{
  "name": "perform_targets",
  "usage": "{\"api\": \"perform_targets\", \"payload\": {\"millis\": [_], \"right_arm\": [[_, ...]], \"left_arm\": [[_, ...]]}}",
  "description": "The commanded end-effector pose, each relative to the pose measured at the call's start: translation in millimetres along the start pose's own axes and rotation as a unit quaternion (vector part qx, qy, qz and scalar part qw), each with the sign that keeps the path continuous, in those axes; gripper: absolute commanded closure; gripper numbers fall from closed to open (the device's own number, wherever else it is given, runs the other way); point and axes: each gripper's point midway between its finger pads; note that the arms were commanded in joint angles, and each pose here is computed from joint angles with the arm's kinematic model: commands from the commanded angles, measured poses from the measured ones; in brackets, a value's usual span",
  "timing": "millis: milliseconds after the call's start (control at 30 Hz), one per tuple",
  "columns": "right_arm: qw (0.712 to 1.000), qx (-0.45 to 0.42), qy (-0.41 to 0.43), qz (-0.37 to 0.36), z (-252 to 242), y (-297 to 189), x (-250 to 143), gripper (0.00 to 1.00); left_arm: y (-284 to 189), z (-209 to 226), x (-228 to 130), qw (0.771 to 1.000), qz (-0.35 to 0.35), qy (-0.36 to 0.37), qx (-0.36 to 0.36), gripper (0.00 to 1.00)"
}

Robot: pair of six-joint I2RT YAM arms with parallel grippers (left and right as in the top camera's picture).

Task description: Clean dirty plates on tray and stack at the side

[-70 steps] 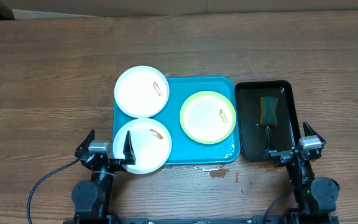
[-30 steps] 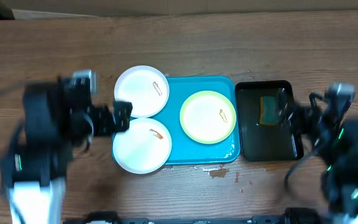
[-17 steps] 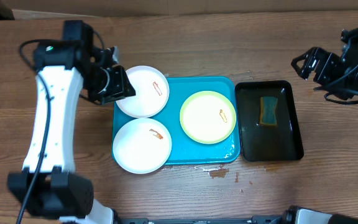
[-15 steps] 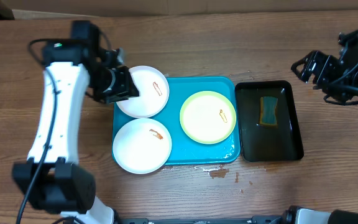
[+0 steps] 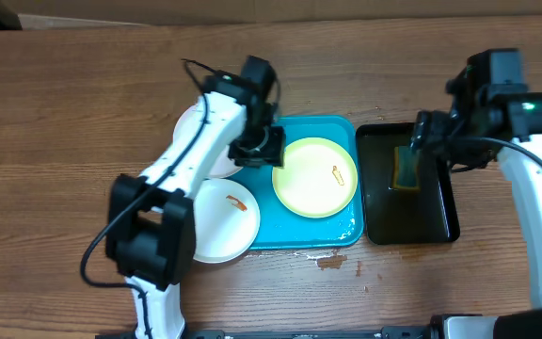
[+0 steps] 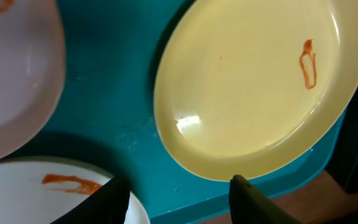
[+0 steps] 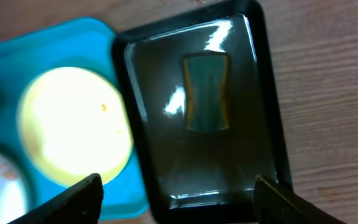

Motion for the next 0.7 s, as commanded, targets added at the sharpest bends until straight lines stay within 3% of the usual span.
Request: {"api": "perform_targets", "payload": {"millis": [0, 200, 400, 667], "right_arm": [[0.999, -0.050, 0.015, 0.011, -19, 37, -3, 0.19], [0.999, -0.040, 0.015, 0.008, -21, 78, -5, 0.18], [0.999, -0.038, 0.014, 0.002, -23, 109, -1, 0.17], [0.997, -0.060, 0.017, 0.045, -39, 154, -24, 0.16]], "left_arm": [[23, 1, -5, 0.999, 0.026, -0.001, 0.031, 0.47], [41, 17, -6, 0.995, 0.041, -0.009, 0.086, 0.47], [50, 20, -3, 0.994, 0.039, -0.039, 0.091, 0.50], [62, 12, 0, 0.995, 0.038, -0.031, 0.091, 0.50]]}}
Point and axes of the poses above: each gripper's point midway between its finger pads, its own y axis out along the fingers, its own z axis along the line the jaws close on, x = y × z, and after that the axes turned 13 degrees about y, right-handed
